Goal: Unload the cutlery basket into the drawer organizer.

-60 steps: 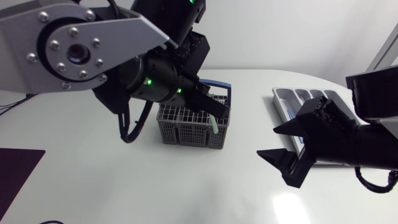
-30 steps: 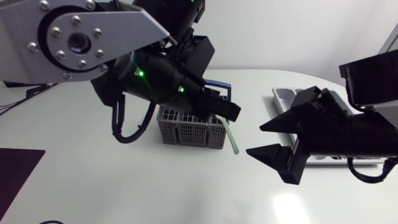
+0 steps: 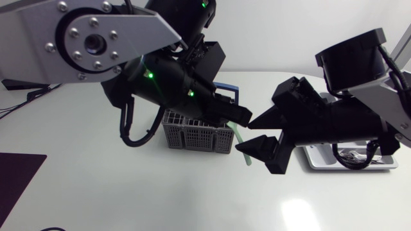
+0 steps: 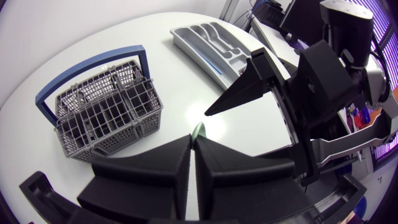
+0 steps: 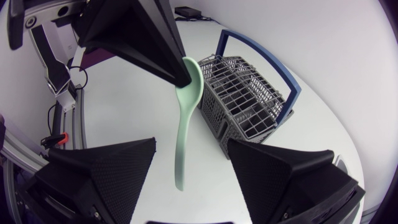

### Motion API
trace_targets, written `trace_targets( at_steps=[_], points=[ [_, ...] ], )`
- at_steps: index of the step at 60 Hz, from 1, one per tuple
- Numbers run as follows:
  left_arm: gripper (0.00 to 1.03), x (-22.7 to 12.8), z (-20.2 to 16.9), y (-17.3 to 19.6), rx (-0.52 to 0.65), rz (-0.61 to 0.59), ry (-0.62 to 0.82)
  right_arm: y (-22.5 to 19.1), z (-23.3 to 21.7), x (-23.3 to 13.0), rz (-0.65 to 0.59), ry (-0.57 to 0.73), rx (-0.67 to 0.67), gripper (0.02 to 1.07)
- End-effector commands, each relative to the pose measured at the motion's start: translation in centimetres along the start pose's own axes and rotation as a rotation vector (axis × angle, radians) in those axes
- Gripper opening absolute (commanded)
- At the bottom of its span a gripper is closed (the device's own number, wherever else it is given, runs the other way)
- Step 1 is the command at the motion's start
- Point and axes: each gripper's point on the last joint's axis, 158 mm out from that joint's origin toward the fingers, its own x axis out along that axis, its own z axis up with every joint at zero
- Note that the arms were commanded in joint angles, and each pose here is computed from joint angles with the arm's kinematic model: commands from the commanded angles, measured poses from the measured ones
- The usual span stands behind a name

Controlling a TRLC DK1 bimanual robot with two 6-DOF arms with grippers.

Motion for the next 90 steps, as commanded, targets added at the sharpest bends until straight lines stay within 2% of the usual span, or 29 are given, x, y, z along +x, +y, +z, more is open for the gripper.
trace_targets(
  at_steps=[1, 11, 28, 36, 53, 58, 62, 64, 69, 71, 76, 78, 82, 90],
  points=[
    [0.04, -0.1, 0.8, -0.2, -0.021, -0.014, -0.007, 0.0, 1.4, 0.2, 0.012, -0.020, 0.010, 0.72],
    [0.04, 0.0, 0.7, -0.3, -0.022, -0.018, -0.005, -0.2, 1.9, 1.0, 0.024, -0.021, 0.024, 0.51],
    [0.04, -0.1, 0.8, -0.5, -0.021, -0.028, -0.006, -0.3, 2.4, 1.5, 0.035, -0.025, 0.029, 0.24],
    [0.04, 0.0, 0.7, -0.4, -0.021, -0.026, -0.003, -0.3, 2.5, 1.5, 0.040, -0.026, 0.029, 0.07],
    [0.04, 0.1, 0.7, -0.3, -0.024, -0.027, -0.002, 0.1, 2.3, 1.4, 0.052, -0.021, 0.034, 0.07],
    [0.10, 0.1, 0.7, -0.3, -0.024, -0.027, -0.002, 0.2, 2.2, 1.4, 0.059, -0.022, 0.034, 0.07],
    [0.21, 0.0, 0.7, -0.3, -0.025, -0.026, -0.003, 0.3, 2.2, 1.4, 0.062, -0.022, 0.035, 0.07],
    [0.33, -0.1, 0.7, -0.3, -0.028, -0.027, 0.000, 0.4, 2.2, 1.3, 0.065, -0.023, 0.035, 0.07],
    [0.48, -0.3, 0.7, -0.2, -0.031, -0.032, 0.000, 0.4, 2.1, 1.3, 0.066, -0.021, 0.037, 0.07],
    [0.58, -0.3, 0.7, -0.1, -0.034, -0.029, 0.003, 0.4, 2.2, 1.2, 0.066, -0.022, 0.036, 0.07],
    [0.73, -0.3, 0.5, -0.1, -0.032, -0.028, 0.010, 0.6, 2.0, 1.3, 0.074, -0.021, 0.037, 0.07],
    [0.83, -0.4, 0.5, 0.2, -0.034, -0.021, 0.012, 0.7, 1.9, 1.2, 0.075, -0.019, 0.037, 0.07],
    [0.90, -0.8, 0.7, 0.7, -0.036, -0.011, 0.006, 0.6, 1.7, 1.0, 0.071, -0.018, 0.039, 0.07],
    [0.92, -1.3, 1.1, 2.2, -0.056, 0.015, -0.008, 0.0, 0.9, 0.4, 0.063, -0.010, 0.044, 0.07]
  ],
)
